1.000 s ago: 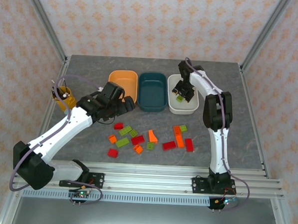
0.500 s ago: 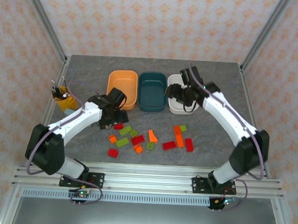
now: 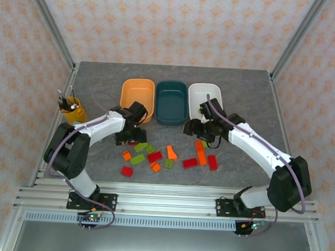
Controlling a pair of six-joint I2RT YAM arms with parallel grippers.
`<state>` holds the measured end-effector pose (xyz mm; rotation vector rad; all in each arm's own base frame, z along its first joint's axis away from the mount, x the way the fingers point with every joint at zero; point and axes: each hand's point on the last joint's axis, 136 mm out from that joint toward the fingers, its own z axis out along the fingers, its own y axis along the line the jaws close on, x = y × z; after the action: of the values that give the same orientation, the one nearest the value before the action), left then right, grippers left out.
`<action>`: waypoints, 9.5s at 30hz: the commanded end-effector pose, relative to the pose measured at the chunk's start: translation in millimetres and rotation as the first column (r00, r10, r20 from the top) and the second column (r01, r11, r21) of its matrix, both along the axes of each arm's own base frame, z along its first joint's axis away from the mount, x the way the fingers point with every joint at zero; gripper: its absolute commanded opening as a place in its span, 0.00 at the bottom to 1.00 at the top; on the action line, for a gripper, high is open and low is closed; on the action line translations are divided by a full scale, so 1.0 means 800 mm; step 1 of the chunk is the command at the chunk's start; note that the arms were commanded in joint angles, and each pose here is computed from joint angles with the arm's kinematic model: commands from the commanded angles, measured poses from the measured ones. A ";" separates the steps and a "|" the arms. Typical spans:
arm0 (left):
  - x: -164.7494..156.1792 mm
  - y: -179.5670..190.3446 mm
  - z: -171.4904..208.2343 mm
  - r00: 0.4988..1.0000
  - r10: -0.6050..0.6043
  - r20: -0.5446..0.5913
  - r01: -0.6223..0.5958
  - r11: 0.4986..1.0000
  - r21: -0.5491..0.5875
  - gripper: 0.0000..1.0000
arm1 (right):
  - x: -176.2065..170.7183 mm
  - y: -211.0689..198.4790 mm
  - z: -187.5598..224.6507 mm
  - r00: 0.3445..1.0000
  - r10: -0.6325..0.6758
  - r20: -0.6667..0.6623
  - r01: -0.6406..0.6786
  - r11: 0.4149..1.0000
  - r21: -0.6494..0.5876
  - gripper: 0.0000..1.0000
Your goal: Sort the legos into containers by color
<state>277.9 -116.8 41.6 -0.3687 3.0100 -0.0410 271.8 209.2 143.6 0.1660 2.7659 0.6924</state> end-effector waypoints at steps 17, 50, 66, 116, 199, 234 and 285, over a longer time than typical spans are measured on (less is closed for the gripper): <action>0.010 0.010 -0.026 1.000 0.011 -0.014 -0.012 1.000 -0.013 0.70 | 0.007 0.012 0.006 1.000 0.004 0.004 -0.004 1.000 0.027 0.67; 0.068 0.012 0.113 0.986 0.026 0.166 -0.029 1.000 0.013 0.45 | 0.029 0.068 0.107 0.985 0.020 0.172 -0.074 0.946 0.315 0.67; 0.255 0.035 0.050 0.976 0.176 0.125 -0.179 0.984 0.013 0.46 | 0.083 0.083 0.161 0.967 -0.091 0.236 0.000 0.933 0.360 0.69; -0.050 -0.067 0.174 0.906 0.200 0.374 -0.012 0.894 -0.447 0.86 | -0.032 -0.056 -0.118 0.973 0.043 -0.226 -0.121 0.930 -0.347 0.65; -0.185 0.001 0.027 0.997 0.052 -0.058 -0.057 0.995 -0.086 0.83 | -0.085 0.085 0.022 0.910 0.393 0.133 -0.410 0.900 0.148 0.78; -0.088 -0.003 0.111 0.993 -0.074 0.088 0.073 0.997 0.011 0.42 | -0.022 0.054 0.137 0.936 0.076 0.345 -0.155 0.965 0.210 0.77; 0.075 -0.052 0.228 0.900 0.130 0.416 -0.013 0.962 -0.273 0.78 | 0.032 -0.098 -0.139 0.988 0.006 -0.156 -0.074 0.897 -0.436 0.64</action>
<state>346.4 -149.2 236.3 -0.3624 2.5671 -0.3854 285.9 137.9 31.9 0.0820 3.0136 0.1143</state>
